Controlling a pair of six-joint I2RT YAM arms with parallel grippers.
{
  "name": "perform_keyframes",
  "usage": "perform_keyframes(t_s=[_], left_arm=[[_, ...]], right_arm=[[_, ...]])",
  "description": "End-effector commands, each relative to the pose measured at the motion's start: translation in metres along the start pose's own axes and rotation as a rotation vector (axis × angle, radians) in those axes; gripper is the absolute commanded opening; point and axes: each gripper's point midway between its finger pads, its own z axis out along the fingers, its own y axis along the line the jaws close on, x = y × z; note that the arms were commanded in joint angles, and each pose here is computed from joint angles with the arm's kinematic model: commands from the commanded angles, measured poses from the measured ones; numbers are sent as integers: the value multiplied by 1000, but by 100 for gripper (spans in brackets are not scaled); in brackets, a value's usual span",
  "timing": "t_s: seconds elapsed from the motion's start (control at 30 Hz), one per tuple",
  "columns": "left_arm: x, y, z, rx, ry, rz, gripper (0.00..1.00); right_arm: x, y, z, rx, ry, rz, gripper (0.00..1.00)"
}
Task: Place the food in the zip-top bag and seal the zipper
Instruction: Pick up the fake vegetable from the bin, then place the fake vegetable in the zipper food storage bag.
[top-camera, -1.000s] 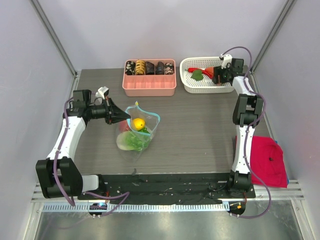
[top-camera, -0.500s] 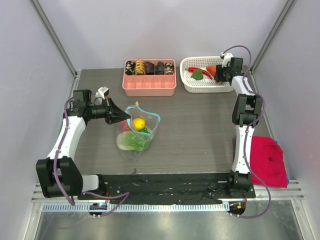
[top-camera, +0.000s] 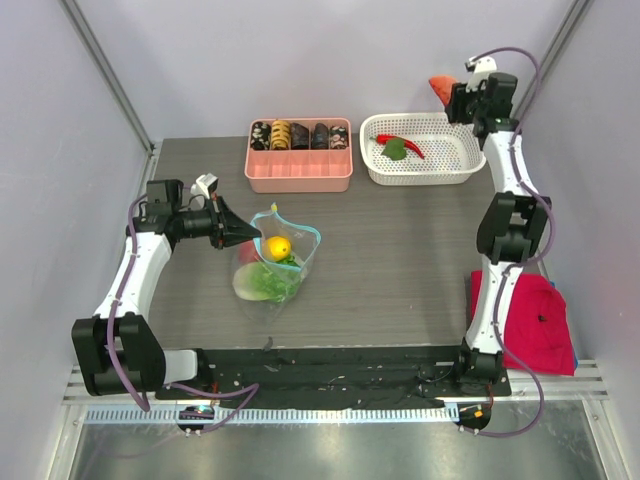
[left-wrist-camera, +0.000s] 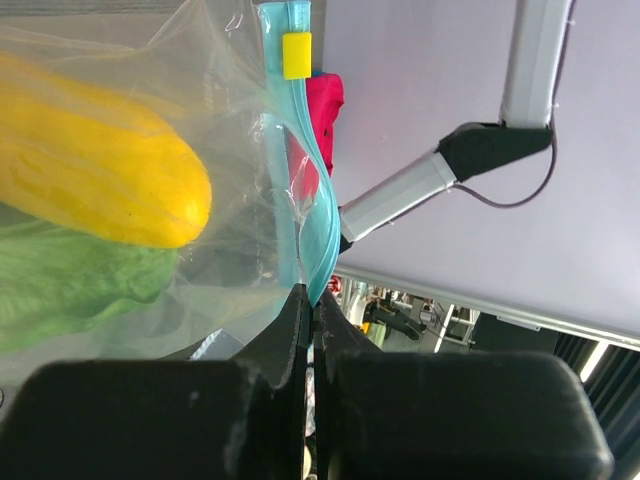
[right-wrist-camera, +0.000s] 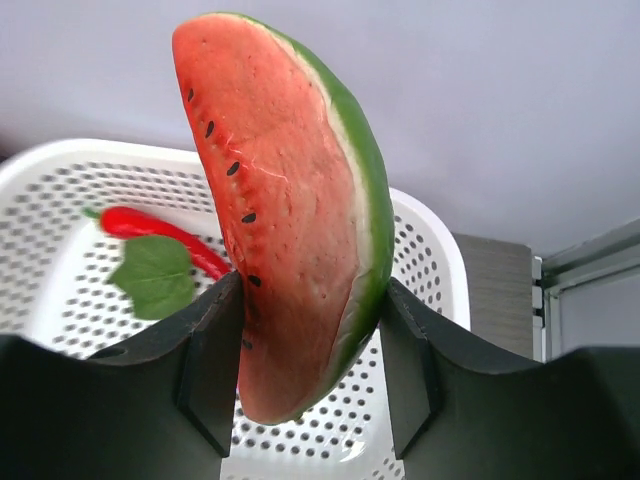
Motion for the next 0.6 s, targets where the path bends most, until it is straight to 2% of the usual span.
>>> perform_keyframes(t_s=[0.0,0.07,0.1,0.17,0.2,0.27,0.3,0.37,0.4,0.57], left_arm=[[0,-14,-5,9,-16,73,0],[0,-14,-6,6,-21,83,0],[0,-14,-5,3,-23,86,0],[0,-13,-5,2,-22,88,0],[-1,-12,-6,-3,-28,87,0],[0,-12,-6,-3,-26,91,0],[0,-12,-6,-7,-28,94,0],[0,-12,-6,-7,-27,97,0],[0,-12,-6,-8,-27,96,0],[4,-15,-7,-2,-26,122,0]], right_arm=[[-78,45,-76,-192,-85,18,1],[-100,82,-117,-304,-90,4,1],[-83,99,-132,-357,-19,14,1],[-78,133,-162,-454,21,-26,1],[-72,168,-195,-535,58,-103,1],[-60,204,-228,-618,92,-221,1],[-48,234,-258,-688,114,-332,1],[-23,257,-287,-751,165,-423,1],[-26,276,-310,-784,131,-521,1],[1,319,-344,-863,197,-649,1]])
